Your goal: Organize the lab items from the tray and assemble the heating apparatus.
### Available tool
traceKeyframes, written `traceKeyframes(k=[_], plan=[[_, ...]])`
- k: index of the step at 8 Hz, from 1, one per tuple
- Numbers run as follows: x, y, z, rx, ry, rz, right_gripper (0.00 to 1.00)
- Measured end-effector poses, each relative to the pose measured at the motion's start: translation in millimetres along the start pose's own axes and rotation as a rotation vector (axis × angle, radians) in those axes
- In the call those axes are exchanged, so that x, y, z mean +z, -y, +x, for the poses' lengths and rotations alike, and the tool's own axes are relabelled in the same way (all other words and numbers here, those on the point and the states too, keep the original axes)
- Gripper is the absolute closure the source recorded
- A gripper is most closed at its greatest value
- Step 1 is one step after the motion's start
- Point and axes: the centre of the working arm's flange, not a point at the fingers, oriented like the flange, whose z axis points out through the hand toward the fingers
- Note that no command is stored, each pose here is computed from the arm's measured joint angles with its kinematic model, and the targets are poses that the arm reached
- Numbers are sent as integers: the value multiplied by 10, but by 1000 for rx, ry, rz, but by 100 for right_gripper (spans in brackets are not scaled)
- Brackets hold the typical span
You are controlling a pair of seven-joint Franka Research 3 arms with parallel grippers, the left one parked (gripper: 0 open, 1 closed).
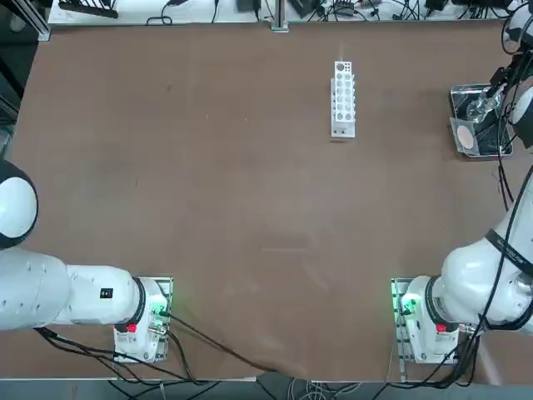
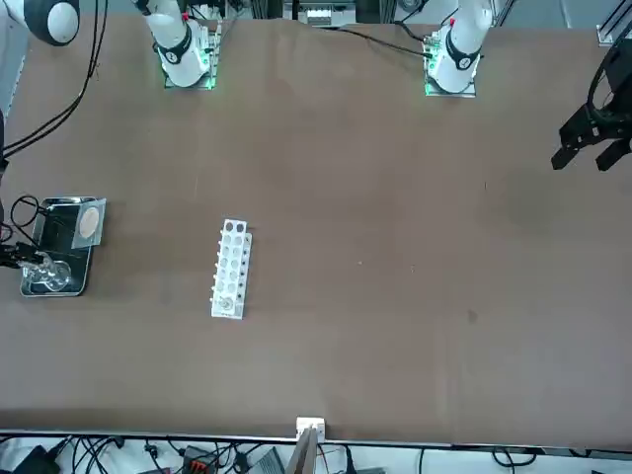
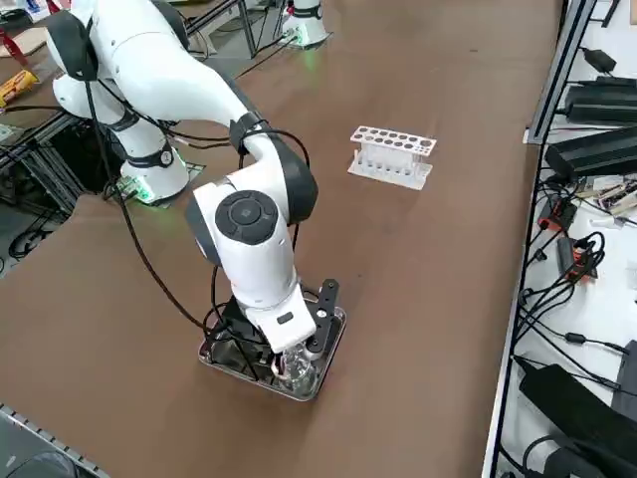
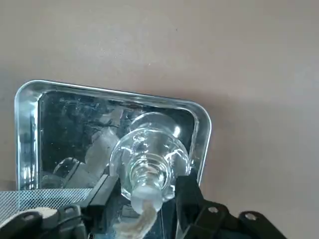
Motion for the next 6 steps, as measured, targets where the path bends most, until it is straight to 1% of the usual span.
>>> traceKeyframes(k=[1,5,6], plan=[[0,-1,0,0,0,0,37],[-1,-3,-1,0,-1,-1,53],[-2,-4,-1,0,-1,-1,59]])
